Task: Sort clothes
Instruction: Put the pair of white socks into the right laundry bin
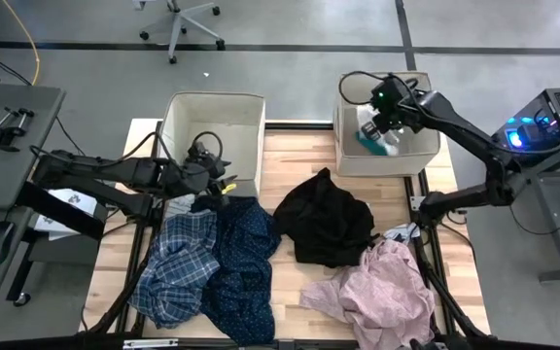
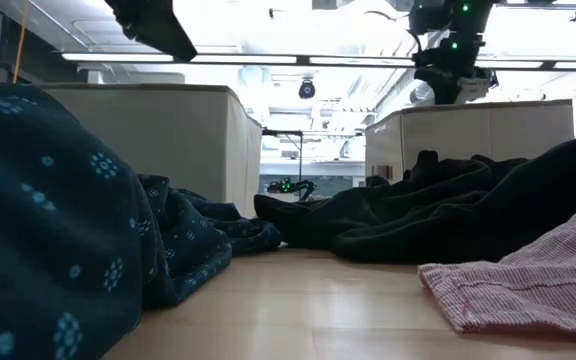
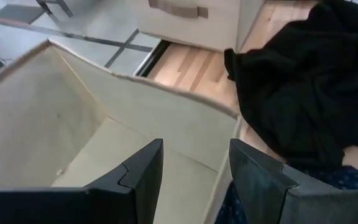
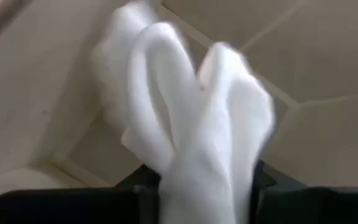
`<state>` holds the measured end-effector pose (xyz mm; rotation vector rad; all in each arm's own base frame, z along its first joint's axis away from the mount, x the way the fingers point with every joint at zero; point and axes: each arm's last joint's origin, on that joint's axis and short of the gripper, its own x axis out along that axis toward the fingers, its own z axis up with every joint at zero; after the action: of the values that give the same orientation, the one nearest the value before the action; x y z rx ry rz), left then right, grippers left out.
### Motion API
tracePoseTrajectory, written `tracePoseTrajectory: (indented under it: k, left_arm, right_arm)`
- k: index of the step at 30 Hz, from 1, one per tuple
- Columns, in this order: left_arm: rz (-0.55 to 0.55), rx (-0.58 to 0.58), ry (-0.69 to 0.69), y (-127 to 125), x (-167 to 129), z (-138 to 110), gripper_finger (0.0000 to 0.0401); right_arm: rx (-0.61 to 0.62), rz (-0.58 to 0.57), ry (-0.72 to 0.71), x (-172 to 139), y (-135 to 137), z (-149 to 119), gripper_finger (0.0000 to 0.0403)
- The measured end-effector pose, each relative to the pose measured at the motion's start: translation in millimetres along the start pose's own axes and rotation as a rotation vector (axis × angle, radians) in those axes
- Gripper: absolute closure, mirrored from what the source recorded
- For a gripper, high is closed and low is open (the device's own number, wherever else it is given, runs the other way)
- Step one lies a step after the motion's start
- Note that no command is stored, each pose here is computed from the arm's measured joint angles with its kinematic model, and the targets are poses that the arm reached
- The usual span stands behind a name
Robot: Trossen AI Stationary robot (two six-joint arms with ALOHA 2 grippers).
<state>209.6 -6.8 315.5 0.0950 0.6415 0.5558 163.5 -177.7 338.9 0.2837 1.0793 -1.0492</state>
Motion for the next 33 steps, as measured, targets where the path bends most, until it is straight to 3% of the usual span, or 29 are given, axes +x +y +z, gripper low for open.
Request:
tracePoseTrajectory:
  k: [6,8,13,18,23,28,33]
  left_arm:
    - [0.003,0.019,0.057,-2,-2,-7,0.0227]
    - [0.007,0.031,0.072,-2,-1,-10,0.0227]
    - [0.019,0.123,0.131,-6,9,-30,0.0227]
    - [0.033,0.147,0.192,-9,20,-53,0.0227]
    - [0.037,0.146,0.205,-10,23,-59,0.0227]
    - [0.037,0.147,0.199,-10,23,-58,0.0227]
    - [0.036,0.146,0.197,-10,23,-58,0.0227]
  right_arm:
    - [0.025,-0.18,-0.072,-14,-4,-2,0.0298]
    - [0.0,-0.142,-0.112,-23,1,-4,0.0297]
    - [-0.113,0.124,-0.215,-47,25,-10,0.0297]
    - [-0.113,-0.006,-0.178,-49,28,-16,0.0297]
    - [-0.099,0.043,-0.136,-42,26,-15,0.0293]
    - [-0.077,0.11,-0.051,-29,18,-14,0.0253]
    - [-0.06,0.055,-0.003,-17,6,-11,0.0193]
